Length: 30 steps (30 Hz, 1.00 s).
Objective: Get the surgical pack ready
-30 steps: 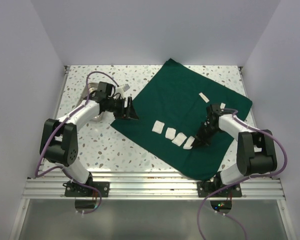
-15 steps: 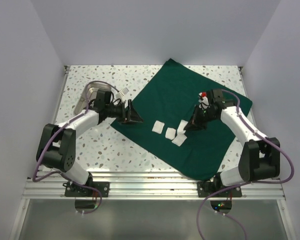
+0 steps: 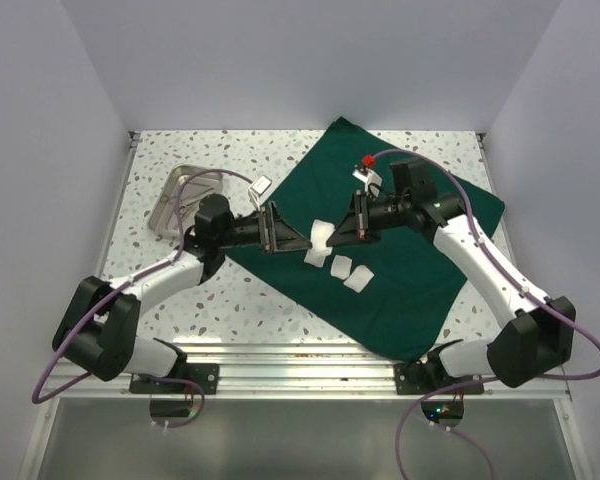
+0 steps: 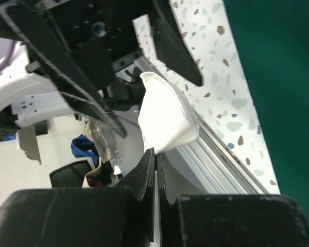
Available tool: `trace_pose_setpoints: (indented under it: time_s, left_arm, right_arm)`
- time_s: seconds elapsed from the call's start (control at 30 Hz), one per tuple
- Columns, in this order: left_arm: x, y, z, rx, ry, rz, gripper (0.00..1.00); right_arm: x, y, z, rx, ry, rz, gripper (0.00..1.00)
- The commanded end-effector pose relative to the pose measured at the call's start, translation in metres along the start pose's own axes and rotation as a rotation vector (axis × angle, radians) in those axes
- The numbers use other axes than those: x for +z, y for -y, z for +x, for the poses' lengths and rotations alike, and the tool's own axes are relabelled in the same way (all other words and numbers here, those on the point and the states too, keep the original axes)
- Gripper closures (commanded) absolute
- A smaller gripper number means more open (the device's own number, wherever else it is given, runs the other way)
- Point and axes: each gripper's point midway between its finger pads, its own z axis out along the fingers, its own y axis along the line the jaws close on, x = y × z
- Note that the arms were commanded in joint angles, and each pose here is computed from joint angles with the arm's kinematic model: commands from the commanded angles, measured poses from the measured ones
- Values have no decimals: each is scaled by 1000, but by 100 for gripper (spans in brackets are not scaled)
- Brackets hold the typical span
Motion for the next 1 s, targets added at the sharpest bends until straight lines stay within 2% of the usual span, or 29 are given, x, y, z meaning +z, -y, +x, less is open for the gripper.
trace_pose_setpoints:
  time_s: [0.0, 0.23, 0.37, 0.47, 0.5, 0.6, 0.63, 0.67, 0.73, 0.77, 0.8, 0.83, 0.9, 0.93, 0.97]
  left_arm:
    - [0, 23, -7, 30, 76, 69, 8]
    - [5, 36, -3, 18, 86, 135, 10]
    - [4, 41, -3, -16, 86, 172, 15]
    - [6, 44, -4, -19, 81, 205, 30]
    - [7, 43, -4, -26, 79, 204, 46]
    - [10, 39, -6, -48, 74, 208, 69]
    - [11, 39, -7, -49, 74, 214, 71]
    - [12, 37, -7, -62, 67, 218, 79]
    - [14, 35, -10, -65, 63, 224, 84]
    - [13, 31, -14, -76, 66, 224, 93]
    - [12, 28, -17, -78, 70, 223, 100]
    - [10, 24, -20, -90, 76, 216, 100]
    - [-5, 9, -41, -92, 135, 178, 100]
    - [-13, -1, -49, -100, 161, 150, 100]
    - [-32, -21, -69, -102, 228, 85, 100]
  right_arm:
    - [-9, -37, 0, -41, 12, -107, 100]
    - [-6, -36, 10, -44, -9, -119, 100]
    - [-2, -34, 9, -45, -22, -118, 100]
    - [1, -31, 7, -46, -27, -116, 100]
    - [3, -30, 5, -46, -27, -114, 100]
    - [7, -29, 1, -52, -33, -114, 100]
    - [9, -27, 0, -46, -36, -109, 100]
    - [11, -26, -2, -44, -38, -105, 100]
    - [14, -24, -5, -43, -43, -104, 100]
    - [15, -21, -8, -39, -37, -90, 100]
    - [17, -17, -10, -34, -34, -69, 96]
    - [17, -10, -10, -22, -50, -20, 72]
    - [16, 14, -25, -47, -1, 139, 49]
    - [16, 34, -19, 4, -31, 236, 40]
    - [14, 46, -21, 17, -28, 295, 24]
